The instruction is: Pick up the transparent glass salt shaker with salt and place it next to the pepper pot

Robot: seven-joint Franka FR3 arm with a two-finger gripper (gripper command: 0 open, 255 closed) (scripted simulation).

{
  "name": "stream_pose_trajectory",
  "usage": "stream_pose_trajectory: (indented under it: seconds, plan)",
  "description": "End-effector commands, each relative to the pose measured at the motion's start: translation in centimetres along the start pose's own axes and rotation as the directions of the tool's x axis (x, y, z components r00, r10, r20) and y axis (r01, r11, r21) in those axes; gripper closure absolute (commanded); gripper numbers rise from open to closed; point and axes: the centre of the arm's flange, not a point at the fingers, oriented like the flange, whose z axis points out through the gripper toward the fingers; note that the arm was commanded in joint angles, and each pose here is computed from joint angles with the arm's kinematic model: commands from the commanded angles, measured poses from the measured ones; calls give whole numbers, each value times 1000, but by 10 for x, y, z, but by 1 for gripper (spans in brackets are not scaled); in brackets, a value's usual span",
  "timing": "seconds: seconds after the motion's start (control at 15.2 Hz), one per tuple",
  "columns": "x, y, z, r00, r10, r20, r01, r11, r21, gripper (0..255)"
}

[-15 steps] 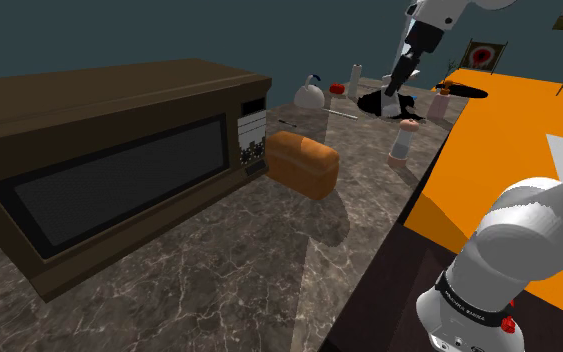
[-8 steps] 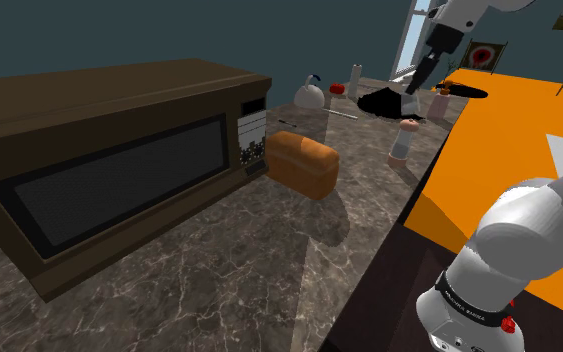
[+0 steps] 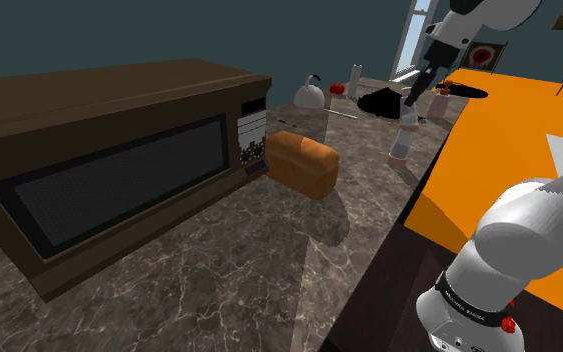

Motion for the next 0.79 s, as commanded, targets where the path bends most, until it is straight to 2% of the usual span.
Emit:
stream_pose_trajectory:
  seconds: [0.0,0.73]
  plan:
    - [-2,0,10,1000,0,0,0,1000,0,255]
    - [-16,7,66,1000,0,0,0,1000,0,255]
